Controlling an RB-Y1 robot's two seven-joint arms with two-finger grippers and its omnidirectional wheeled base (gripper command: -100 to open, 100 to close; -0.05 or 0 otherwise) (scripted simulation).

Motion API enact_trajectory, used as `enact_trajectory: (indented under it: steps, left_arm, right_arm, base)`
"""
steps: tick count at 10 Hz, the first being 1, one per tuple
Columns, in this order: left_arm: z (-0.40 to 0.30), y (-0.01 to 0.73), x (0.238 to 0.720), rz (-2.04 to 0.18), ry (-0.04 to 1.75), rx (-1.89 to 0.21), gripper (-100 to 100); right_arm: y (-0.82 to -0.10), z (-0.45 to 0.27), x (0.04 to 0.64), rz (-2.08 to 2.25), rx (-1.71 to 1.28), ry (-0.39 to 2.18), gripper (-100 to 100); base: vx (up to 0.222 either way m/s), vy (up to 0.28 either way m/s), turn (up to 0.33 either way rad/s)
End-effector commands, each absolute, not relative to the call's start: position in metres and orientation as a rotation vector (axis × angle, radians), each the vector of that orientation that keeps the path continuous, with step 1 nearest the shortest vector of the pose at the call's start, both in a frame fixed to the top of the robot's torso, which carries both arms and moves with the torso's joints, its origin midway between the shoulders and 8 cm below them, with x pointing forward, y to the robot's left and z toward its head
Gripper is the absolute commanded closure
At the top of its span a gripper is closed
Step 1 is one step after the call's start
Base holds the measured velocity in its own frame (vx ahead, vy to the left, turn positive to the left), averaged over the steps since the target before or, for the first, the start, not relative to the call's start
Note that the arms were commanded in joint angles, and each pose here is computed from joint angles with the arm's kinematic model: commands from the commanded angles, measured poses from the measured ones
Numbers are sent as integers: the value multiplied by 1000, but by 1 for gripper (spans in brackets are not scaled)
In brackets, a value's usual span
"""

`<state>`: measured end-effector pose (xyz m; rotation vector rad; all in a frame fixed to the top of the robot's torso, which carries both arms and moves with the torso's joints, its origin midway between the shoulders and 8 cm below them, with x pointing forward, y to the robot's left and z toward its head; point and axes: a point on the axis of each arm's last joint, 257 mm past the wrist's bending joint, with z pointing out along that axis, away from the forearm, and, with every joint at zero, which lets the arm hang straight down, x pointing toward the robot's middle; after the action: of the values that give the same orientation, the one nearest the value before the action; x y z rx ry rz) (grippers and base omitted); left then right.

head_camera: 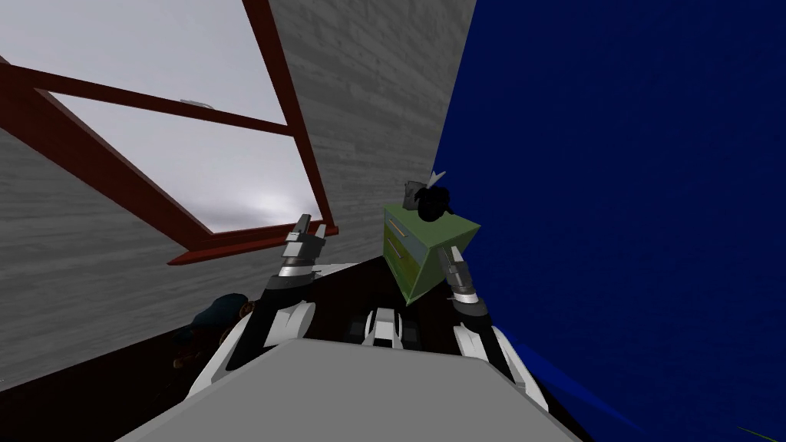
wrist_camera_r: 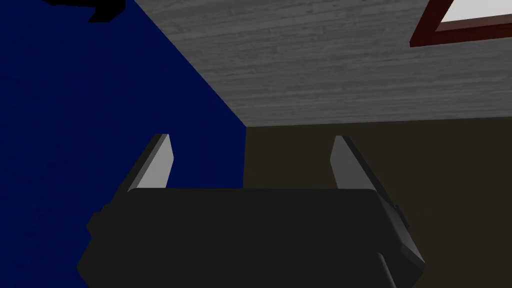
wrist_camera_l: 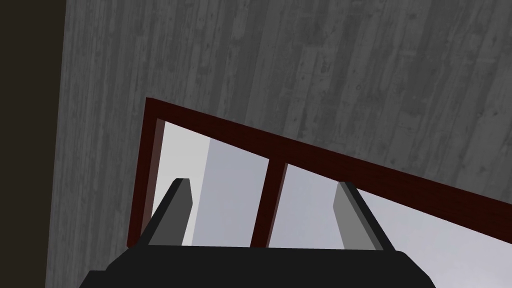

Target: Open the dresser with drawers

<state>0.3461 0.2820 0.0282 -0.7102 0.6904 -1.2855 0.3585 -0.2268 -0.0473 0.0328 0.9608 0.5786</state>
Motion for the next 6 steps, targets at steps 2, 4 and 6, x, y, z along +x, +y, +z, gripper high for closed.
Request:
enact_trajectory:
  steps: [2, 4, 6]
  left_arm:
    - [28, 282, 346, -1286, 690, -710, 0]
    - [28, 282, 346, -1286, 690, -710, 0]
    - [28, 282, 346, -1286, 690, -710, 0]
  right_arm:
    - [-222, -55, 359, 489, -40, 972, -100]
    - [-219, -62, 359, 442, -87, 983, -100]
    - [-219, -62, 359, 410, -105, 980, -100]
  base:
    - [61, 38, -38]
    - [48, 23, -19]
    - [54, 22, -16]
